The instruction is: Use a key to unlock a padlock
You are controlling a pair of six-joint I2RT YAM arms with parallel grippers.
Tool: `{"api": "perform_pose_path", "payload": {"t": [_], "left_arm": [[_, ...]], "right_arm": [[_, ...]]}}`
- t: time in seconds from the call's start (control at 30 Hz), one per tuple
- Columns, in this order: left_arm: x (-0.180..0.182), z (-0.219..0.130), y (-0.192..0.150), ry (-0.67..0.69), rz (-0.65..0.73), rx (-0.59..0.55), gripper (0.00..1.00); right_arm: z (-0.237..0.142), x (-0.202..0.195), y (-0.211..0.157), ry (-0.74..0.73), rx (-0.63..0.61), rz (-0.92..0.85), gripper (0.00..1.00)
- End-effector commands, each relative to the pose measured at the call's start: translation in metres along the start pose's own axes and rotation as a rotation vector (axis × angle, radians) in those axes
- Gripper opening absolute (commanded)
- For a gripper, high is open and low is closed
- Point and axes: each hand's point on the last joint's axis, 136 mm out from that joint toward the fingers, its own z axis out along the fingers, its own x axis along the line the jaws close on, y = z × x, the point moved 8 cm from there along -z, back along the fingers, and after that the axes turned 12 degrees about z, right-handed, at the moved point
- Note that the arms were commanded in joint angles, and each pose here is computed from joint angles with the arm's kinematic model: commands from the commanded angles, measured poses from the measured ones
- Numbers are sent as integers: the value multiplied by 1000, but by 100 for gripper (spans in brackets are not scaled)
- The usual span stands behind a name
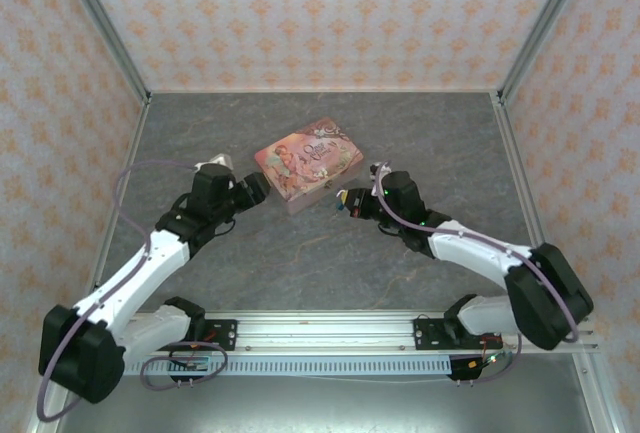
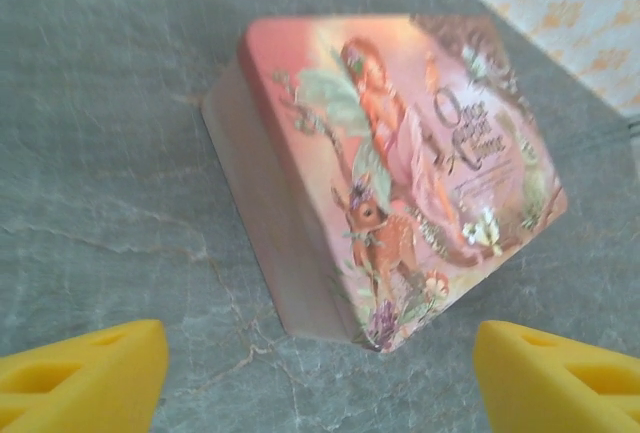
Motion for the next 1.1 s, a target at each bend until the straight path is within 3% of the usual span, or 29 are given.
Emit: {"api": "perform_pose_path", "payload": {"t": [0.0, 0.23, 0.67, 0.87, 1.07], "left_arm": [[16, -16, -2, 109, 36, -54, 81], [27, -33, -8, 152, 38, -90, 84], [34, -42, -15, 172, 36, -99, 84], [35, -43, -17, 175, 66, -95, 84], [36, -43, -16, 182, 81, -91, 84]], "right_arm": [[-21, -22, -28, -254, 191, 10, 0], [-28, -36, -59, -462, 350, 54, 0], [11, -50, -70, -563, 397, 40, 0], [3, -45, -60, -530, 286, 10, 26], [-24, -35, -43, -539, 157, -71, 42]]}}
